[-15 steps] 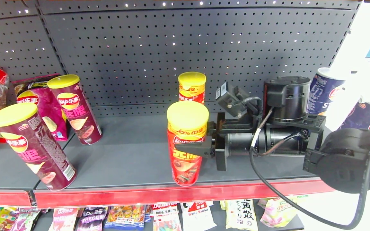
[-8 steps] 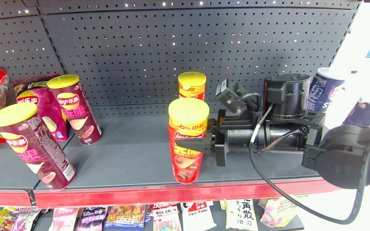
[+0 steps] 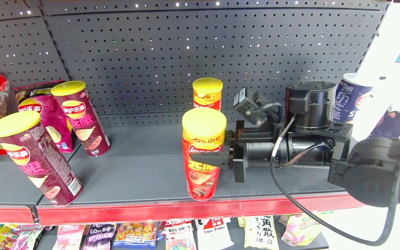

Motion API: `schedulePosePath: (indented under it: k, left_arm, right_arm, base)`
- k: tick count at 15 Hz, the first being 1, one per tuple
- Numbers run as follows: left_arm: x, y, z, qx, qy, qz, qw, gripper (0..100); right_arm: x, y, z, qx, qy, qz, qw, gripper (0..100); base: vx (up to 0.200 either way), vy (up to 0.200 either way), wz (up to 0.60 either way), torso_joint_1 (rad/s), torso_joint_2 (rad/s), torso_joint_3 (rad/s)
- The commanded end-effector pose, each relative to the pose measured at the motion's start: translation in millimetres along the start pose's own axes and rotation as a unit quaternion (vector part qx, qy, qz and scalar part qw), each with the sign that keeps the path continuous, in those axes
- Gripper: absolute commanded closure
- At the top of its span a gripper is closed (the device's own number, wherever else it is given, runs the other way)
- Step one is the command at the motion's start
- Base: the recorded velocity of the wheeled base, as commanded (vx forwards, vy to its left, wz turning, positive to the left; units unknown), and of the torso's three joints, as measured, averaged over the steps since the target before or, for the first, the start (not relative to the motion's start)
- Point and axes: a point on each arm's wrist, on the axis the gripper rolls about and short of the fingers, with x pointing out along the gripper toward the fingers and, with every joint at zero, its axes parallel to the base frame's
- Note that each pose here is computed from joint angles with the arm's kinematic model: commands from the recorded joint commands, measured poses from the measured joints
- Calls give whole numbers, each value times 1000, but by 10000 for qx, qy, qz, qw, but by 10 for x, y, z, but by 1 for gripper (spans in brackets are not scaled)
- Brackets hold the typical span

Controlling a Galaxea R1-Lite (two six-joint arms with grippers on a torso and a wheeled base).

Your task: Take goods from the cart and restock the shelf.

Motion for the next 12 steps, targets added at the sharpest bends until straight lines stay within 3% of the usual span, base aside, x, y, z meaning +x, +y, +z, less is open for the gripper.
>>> schedulePosePath:
  k: [1, 7, 8, 12]
  left_arm:
    - [0, 0, 0, 0, 2, 1, 10000, 0]
    - [0, 0, 0, 0, 2, 1, 10000, 0]
    - [0, 0, 0, 0, 2, 1, 10000, 0]
    - [0, 0, 0, 0, 2, 1, 10000, 0]
  right_arm:
    - [5, -2, -1, 3, 8, -1, 10000, 100]
    - [8, 0, -10, 12, 14, 32, 10000, 100]
    - [9, -2, -6, 8, 11, 16, 10000, 0]
    - [-2, 1, 8, -5, -4, -3, 10000, 0]
  base:
    - [0, 0, 0, 0, 0, 0]
    - [0, 0, 0, 0, 0, 0]
    - [0, 0, 0, 0, 0, 0]
    - [0, 0, 0, 0, 0, 0]
